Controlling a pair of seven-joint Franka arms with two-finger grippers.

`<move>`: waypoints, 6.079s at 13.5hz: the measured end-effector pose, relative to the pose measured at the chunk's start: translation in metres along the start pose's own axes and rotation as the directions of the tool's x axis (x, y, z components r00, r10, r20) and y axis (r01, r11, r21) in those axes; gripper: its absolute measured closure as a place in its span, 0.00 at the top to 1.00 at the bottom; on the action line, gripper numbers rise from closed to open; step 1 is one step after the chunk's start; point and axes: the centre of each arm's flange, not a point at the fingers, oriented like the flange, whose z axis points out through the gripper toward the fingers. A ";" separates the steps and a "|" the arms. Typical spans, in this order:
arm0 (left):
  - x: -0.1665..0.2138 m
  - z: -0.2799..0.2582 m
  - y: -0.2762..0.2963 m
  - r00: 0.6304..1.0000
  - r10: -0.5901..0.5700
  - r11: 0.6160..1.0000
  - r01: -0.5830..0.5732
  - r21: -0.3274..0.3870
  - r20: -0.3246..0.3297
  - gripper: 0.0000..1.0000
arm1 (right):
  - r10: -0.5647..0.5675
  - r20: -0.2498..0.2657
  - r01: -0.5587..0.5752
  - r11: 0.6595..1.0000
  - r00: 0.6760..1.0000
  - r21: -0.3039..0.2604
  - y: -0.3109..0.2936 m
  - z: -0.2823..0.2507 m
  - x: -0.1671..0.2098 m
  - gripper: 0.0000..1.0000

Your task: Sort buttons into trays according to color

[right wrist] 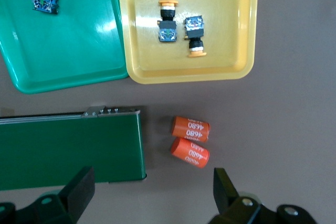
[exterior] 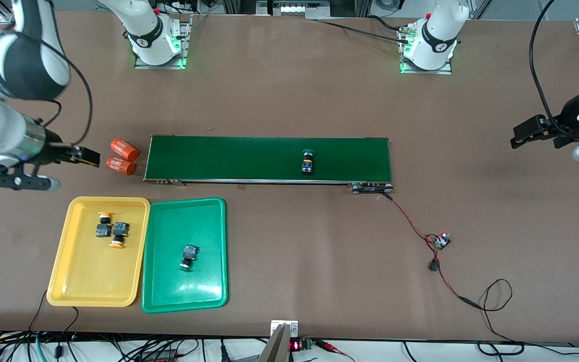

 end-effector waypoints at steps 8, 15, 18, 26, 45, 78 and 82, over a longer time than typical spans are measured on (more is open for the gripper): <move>0.000 0.000 -0.002 1.000 -0.003 1.000 0.003 0.000 0.001 1.00 | 0.014 0.011 -0.014 1.000 1.000 0.020 0.026 -0.040 -0.032 1.00; 0.001 0.001 -0.007 1.000 -0.013 1.000 0.013 -0.004 0.001 1.00 | 0.009 0.014 -0.010 0.996 1.000 0.089 0.019 -0.041 -0.032 1.00; 0.001 0.001 -0.007 1.000 -0.013 1.000 0.013 -0.004 0.001 1.00 | 0.002 0.016 -0.004 0.994 1.000 0.112 0.012 -0.040 -0.032 1.00; 0.001 -0.001 -0.003 1.000 -0.007 1.000 0.007 -0.005 -0.003 1.00 | 0.019 -0.047 -0.011 0.986 0.999 0.165 0.007 -0.028 -0.076 1.00; 0.002 -0.015 -0.017 0.999 -0.031 1.000 0.031 -0.006 -0.031 1.00 | 0.061 -0.228 0.008 0.957 0.972 0.289 -0.061 0.059 -0.131 1.00; 0.044 0.009 0.006 0.998 0.007 1.000 -0.006 0.018 -0.061 1.00 | 0.048 -0.185 0.021 0.935 0.982 0.355 -0.171 0.145 -0.120 1.00; 0.027 -0.022 0.002 0.997 -0.001 1.000 0.002 0.019 -0.076 1.00 | 0.037 -0.190 0.001 0.981 0.981 0.196 -0.180 0.158 -0.124 1.00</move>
